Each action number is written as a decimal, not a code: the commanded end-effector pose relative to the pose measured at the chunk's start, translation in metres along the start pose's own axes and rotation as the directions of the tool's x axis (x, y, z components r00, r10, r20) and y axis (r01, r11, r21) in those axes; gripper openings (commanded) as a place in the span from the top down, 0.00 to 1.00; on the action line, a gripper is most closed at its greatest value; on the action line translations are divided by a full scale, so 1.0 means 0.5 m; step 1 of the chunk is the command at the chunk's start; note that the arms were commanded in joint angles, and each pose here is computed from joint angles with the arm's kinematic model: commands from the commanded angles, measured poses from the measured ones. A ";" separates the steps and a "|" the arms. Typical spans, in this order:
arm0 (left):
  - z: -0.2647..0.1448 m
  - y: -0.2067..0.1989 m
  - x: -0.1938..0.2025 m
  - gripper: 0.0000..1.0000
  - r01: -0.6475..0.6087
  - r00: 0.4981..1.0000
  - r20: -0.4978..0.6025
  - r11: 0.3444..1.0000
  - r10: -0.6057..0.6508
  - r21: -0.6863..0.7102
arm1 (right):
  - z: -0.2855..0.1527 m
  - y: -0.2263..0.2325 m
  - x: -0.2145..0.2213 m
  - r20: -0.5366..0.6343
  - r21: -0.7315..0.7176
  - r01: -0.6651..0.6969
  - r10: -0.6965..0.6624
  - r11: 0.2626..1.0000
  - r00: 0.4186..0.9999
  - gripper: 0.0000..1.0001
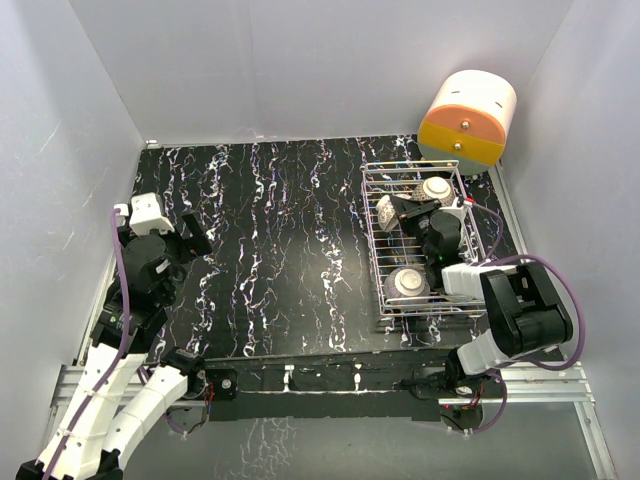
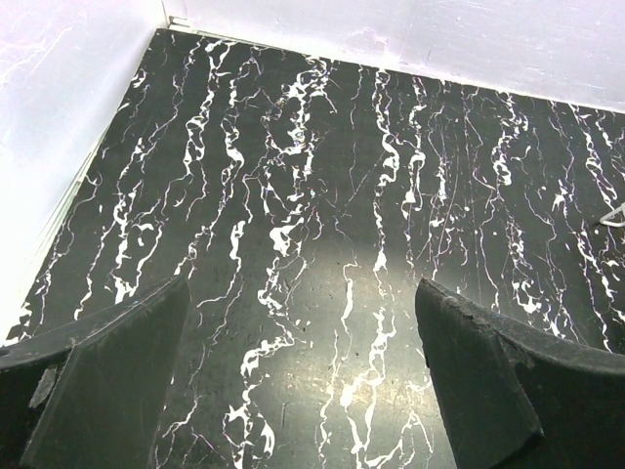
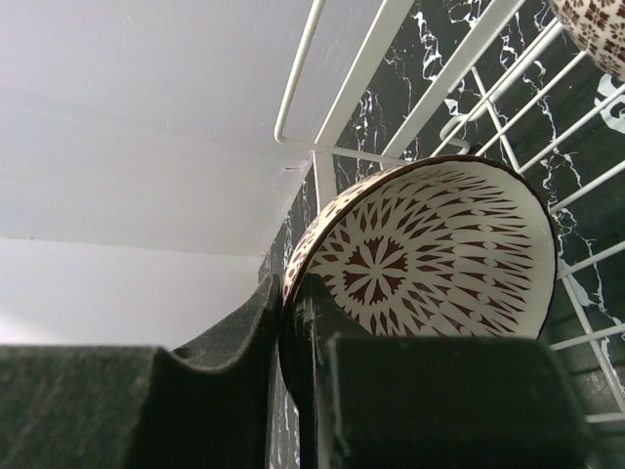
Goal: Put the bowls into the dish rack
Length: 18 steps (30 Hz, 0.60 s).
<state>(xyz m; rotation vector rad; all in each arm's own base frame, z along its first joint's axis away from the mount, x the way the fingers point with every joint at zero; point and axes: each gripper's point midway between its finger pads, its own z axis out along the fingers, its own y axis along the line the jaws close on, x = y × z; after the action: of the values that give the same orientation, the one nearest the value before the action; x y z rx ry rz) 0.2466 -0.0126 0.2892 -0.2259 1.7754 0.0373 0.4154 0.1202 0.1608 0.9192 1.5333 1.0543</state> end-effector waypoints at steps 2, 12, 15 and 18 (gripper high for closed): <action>0.001 -0.011 0.002 0.03 0.015 1.000 -0.002 1.000 -0.015 0.024 | -0.019 -0.012 -0.010 0.030 0.040 0.029 -0.031 0.999 0.999 0.89; 0.000 -0.011 -0.005 0.03 0.010 1.000 0.002 1.000 -0.010 0.024 | 0.015 0.072 -0.026 0.083 -0.186 0.039 -0.024 0.982 0.996 0.92; 0.000 -0.010 -0.006 0.03 0.008 1.000 0.002 1.000 -0.008 0.020 | 0.029 0.100 -0.029 0.099 -0.269 0.028 -0.001 0.963 0.995 0.92; 0.000 -0.006 -0.009 0.03 -0.003 1.000 0.003 1.000 0.003 0.011 | 0.031 0.122 -0.027 0.107 -0.332 0.016 0.021 0.943 0.994 0.92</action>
<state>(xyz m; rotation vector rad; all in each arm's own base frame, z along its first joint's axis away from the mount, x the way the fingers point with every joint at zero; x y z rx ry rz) 0.2481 -0.0167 0.2855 -0.2187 1.7886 0.0187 0.4309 0.1256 0.1640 0.8408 1.4352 1.0900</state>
